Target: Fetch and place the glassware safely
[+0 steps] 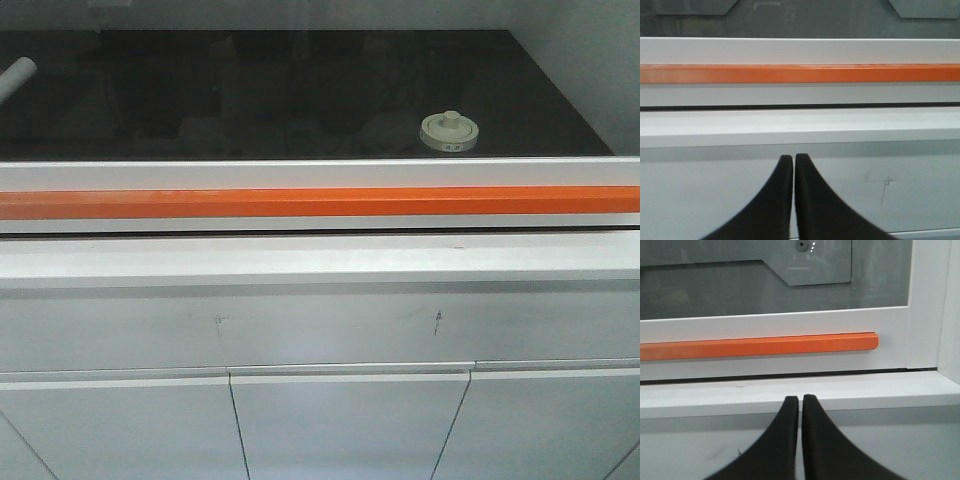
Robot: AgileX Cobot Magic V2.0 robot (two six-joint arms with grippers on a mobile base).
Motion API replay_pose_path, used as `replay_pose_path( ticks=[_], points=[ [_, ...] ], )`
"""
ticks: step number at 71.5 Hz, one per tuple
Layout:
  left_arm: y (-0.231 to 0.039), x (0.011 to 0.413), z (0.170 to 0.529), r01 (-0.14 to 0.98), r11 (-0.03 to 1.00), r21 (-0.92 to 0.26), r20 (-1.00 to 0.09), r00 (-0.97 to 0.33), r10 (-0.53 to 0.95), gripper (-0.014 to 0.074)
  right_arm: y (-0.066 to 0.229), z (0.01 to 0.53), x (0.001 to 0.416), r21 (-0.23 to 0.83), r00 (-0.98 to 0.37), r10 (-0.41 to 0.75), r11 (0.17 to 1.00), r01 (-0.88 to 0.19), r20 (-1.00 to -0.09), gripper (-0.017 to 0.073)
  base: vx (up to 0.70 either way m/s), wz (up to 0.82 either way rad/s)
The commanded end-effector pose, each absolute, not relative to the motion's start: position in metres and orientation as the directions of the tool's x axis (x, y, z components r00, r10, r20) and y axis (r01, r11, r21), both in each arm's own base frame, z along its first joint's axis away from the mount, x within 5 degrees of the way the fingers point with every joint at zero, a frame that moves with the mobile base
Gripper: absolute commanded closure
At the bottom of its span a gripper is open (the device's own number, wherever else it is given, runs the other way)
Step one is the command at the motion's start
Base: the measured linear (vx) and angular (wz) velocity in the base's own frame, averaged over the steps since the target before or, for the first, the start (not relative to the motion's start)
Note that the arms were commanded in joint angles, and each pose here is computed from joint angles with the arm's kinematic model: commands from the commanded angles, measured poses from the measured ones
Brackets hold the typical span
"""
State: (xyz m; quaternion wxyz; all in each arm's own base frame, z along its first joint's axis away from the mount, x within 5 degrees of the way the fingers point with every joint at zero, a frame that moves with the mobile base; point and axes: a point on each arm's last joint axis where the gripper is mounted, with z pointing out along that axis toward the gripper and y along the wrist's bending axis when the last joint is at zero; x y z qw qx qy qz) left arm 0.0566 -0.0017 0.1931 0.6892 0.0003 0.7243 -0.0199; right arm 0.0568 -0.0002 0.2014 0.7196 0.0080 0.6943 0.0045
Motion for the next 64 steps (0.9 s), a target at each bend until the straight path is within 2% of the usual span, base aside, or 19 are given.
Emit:
replay_pose_path(
  ticks=[1,64],
  points=[
    [-0.0016,0.0569,0.1916,0.028,0.999,-0.04,-0.999,0.011,-0.04,0.0601,-0.0004,0.2017,0.0563,0.001,0.097,0.001,1.0,0.006,-0.995,0.0563,0.0,0.0],
    [-0.0016,0.0569,0.1916,0.028,0.999,-0.04,-0.999,0.011,-0.04,0.0601,-0.0004,0.2018,0.0563,0.001,0.098,0.001,1.0,0.006,-0.995,0.0563,0.0,0.0]
  ],
)
